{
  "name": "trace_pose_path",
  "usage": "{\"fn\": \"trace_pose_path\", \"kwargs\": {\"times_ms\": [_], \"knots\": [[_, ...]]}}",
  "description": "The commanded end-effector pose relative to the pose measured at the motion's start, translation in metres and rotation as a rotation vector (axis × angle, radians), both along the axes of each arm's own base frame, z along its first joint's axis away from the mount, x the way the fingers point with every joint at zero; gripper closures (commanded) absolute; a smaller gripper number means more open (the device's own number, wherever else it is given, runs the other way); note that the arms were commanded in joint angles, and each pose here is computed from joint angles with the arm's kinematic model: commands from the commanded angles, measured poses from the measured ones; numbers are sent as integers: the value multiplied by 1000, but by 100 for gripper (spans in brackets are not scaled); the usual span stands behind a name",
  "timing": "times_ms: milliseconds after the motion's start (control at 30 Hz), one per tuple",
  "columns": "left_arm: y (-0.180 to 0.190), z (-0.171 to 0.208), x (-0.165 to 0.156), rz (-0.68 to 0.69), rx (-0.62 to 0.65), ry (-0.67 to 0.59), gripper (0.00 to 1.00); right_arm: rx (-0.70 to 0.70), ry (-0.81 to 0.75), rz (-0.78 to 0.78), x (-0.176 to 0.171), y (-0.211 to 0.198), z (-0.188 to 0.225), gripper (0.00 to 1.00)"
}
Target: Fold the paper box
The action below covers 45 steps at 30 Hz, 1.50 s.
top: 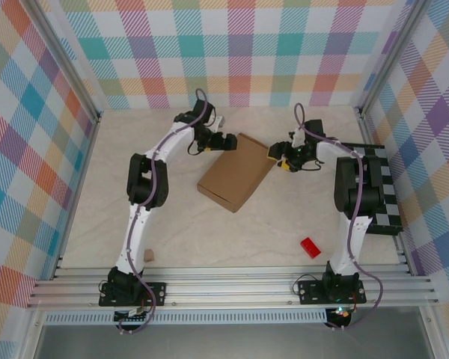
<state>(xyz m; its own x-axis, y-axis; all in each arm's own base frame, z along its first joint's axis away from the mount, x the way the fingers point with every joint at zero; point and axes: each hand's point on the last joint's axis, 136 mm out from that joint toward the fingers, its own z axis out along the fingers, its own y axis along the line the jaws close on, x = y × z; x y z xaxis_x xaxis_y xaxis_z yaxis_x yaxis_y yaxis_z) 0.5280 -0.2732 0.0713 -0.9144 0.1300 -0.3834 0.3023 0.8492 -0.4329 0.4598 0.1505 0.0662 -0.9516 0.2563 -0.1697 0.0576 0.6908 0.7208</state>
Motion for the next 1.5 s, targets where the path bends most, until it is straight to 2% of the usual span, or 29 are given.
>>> {"fn": "trace_pose_path", "kwargs": {"times_ms": [0,567,967,1233,1467], "knots": [[-20,28,4,-35,-93,-40,1,43,-32,13,11,4,8,31],[-51,9,16,-69,-122,-50,0,21,-55,56,24,4,-3,31],[-87,-4,-2,-147,-139,-40,1,74,-93,74,32,15,-4,31],[-106,-11,-13,-192,-169,-22,4,135,-133,100,40,43,0,32],[-118,-18,-21,-206,-174,-8,4,177,-140,164,22,88,1,32]]}}
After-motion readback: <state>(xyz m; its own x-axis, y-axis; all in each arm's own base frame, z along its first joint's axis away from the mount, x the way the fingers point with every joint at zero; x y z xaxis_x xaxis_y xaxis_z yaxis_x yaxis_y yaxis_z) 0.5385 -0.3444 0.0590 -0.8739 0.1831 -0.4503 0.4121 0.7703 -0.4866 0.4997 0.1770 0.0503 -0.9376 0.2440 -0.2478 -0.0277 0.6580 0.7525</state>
